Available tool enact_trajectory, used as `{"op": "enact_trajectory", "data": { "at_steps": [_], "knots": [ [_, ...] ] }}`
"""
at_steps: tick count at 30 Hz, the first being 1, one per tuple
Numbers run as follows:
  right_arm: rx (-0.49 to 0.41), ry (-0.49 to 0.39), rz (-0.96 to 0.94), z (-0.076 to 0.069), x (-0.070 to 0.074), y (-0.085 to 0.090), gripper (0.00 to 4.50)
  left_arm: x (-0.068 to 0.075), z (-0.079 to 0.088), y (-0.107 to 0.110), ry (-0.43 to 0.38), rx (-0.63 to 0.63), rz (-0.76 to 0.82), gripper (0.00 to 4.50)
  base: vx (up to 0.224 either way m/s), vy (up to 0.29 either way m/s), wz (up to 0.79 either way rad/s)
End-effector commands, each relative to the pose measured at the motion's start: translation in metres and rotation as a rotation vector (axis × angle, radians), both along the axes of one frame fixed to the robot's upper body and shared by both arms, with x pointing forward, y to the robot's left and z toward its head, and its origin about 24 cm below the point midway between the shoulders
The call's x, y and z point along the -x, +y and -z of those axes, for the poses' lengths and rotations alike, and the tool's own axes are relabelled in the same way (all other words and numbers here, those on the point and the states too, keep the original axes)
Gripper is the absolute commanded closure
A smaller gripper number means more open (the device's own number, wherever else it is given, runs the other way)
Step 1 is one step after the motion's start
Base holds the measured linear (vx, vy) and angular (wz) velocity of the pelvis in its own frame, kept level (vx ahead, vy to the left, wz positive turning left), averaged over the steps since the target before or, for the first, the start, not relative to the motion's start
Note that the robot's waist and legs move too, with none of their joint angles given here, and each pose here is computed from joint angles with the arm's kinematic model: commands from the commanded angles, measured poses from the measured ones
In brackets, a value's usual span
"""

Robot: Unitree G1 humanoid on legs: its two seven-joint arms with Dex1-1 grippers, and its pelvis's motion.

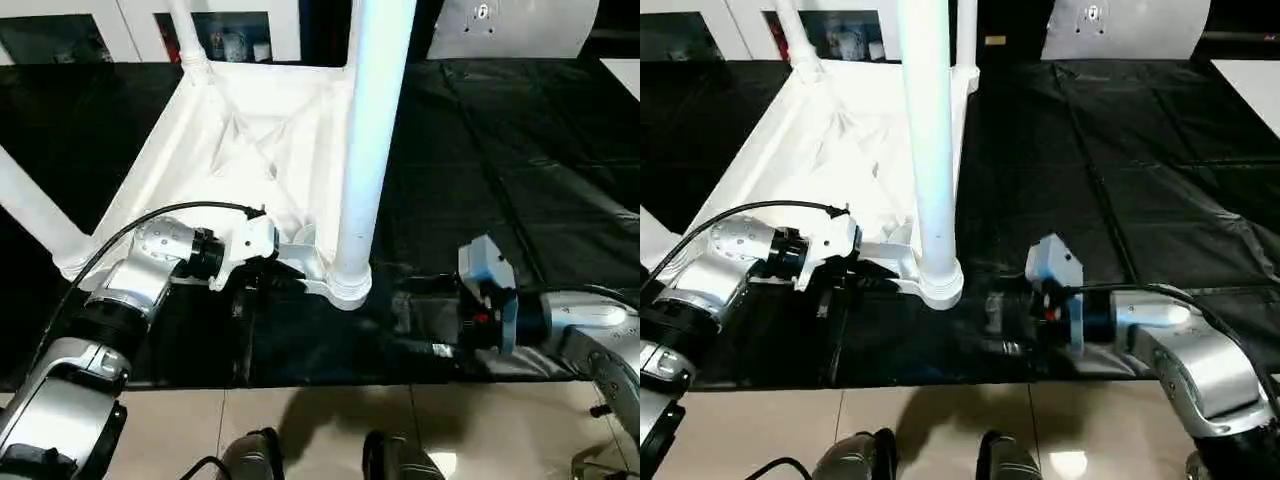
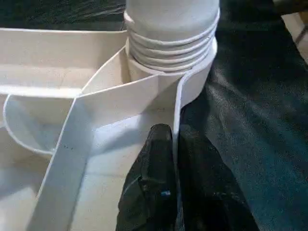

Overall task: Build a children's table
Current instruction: Rotate leg to tighten

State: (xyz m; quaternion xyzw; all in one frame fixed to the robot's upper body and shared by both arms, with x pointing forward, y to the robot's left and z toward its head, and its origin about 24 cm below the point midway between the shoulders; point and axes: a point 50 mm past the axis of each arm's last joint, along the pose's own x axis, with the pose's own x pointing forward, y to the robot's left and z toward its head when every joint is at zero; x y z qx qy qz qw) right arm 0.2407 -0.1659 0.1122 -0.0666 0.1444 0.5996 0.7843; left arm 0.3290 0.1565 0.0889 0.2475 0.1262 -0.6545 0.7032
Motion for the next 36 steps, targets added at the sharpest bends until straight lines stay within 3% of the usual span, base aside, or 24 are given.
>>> {"op": "enact_trajectory", "data": {
  "at_steps": [1, 7, 11, 15, 28, 31, 36],
  "knots": [
    [0.012, -0.020, -0.008, 0.000, -0.001, 0.000, 0.00, 0.002, 0.004, 0.002, 0.046, 0.028, -0.028, 4.48, 0.000, 0.000, 0.00],
    [-0.013, -0.066, 0.065, 0.000, -0.014, 0.003, 0.00, 0.007, 0.003, -0.013, 0.064, 0.136, -0.050, 4.48, 0.000, 0.000, 0.00],
    [-0.021, -0.078, 0.110, 0.001, -0.020, 0.002, 0.00, 0.009, 0.014, -0.020, 0.030, 0.083, -0.087, 4.48, 0.000, 0.000, 0.00],
    [-0.020, -0.089, 0.132, 0.001, -0.024, 0.003, 0.00, 0.008, 0.014, -0.024, 0.005, 0.081, -0.114, 4.48, 0.000, 0.000, 0.00],
    [-0.012, -0.087, 0.104, 0.006, -0.022, 0.008, 0.00, 0.013, 0.012, -0.024, -0.037, 0.087, -0.182, 4.48, 0.000, 0.000, 0.00],
    [-0.013, -0.084, 0.100, 0.007, -0.022, 0.008, 0.00, 0.013, 0.009, -0.025, -0.008, 0.114, -0.182, 3.93, 0.000, 0.000, 0.00],
    [-0.005, -0.086, 0.103, 0.008, -0.022, 0.007, 0.00, 0.014, 0.010, -0.023, -0.018, 0.092, -0.183, 3.61, 0.000, 0.000, 0.00]
  ]
}}
